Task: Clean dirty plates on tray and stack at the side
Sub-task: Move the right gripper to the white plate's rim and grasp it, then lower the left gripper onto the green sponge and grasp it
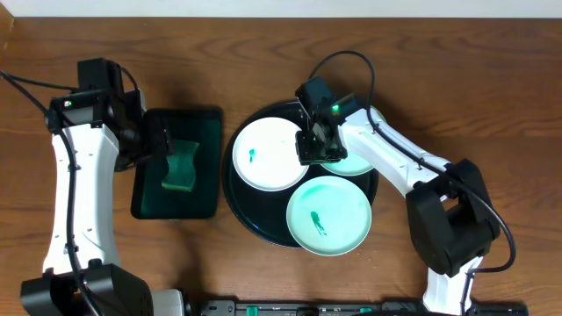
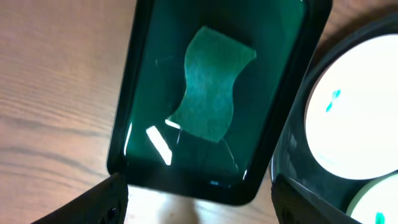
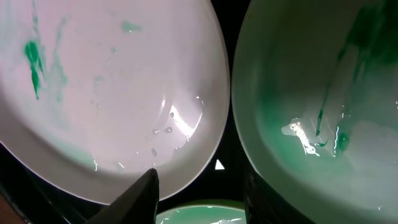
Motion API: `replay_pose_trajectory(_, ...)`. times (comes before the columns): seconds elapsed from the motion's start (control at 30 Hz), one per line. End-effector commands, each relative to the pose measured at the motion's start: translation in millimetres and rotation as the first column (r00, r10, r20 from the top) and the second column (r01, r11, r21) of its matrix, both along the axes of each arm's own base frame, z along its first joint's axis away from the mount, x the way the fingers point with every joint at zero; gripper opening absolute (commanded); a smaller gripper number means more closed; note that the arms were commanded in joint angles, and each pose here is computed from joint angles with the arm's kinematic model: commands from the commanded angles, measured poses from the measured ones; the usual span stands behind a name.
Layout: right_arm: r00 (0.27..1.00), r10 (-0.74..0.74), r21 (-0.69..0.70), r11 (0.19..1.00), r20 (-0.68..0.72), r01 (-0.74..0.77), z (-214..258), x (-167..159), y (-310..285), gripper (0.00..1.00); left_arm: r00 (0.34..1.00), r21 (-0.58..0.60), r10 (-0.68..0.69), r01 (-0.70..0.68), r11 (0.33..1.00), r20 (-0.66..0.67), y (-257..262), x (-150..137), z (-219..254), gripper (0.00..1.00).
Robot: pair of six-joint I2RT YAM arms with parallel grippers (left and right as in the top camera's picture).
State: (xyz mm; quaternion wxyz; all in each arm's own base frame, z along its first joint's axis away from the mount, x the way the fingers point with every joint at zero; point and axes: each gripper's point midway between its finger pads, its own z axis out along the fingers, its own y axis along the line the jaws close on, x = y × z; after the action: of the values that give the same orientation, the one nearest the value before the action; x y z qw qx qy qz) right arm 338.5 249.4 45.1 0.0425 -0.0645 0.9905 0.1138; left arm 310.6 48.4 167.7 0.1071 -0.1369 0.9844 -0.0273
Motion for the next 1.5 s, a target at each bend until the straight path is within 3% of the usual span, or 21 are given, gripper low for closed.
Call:
replay_pose_trajectory(0.0,1.0,0.013,-0.012,1.0,0.021,-0.013,2.0,3.1,2.8,0.37,1.0,0.018,0.013,-0.014,1.0,0.008,4.9,1.4,-1.5,0.74)
replay_pose_trajectory(0.7,0.999,-0.029,-0.042,0.999,0.02,0.03,-26.9,-12.3,5.9,0.33,0.999,0.01,0.013,-0.013,1.0,-0.031,6.0,7.4,-17.3,0.74)
replay_pose_trajectory(1.03,0.993,-0.076,-0.04,0.996,0.094,0.08,-38.2,-0.3,4.6,0.19,0.999,0.01,0.013,-0.013,1.0,-0.03,6.2,8.4,-17.9,0.74)
replay_pose_trajectory(1.33,0.992,-0.106,-0.025,0.994,0.068,0.108,-56.4,-0.9,10.8,0.2,0.997,0.039,0.02,-0.018,0.999,-0.069,12.3,7.9,-28.1,0.74)
replay_pose_trajectory(1.37,0.991,-0.112,-0.025,0.993,0.066,0.114,-56.6,-1.0,10.5,0.19,0.997,0.044,0.021,-0.018,0.999,-0.078,13.4,7.8,-30.4,0.74)
replay_pose_trajectory(1.47,0.991,-0.118,-0.022,0.993,0.068,0.12,-56.5,0.1,10.1,0.01,0.995,0.043,0.022,-0.018,0.999,-0.101,14.2,9.0,-38.4,0.74)
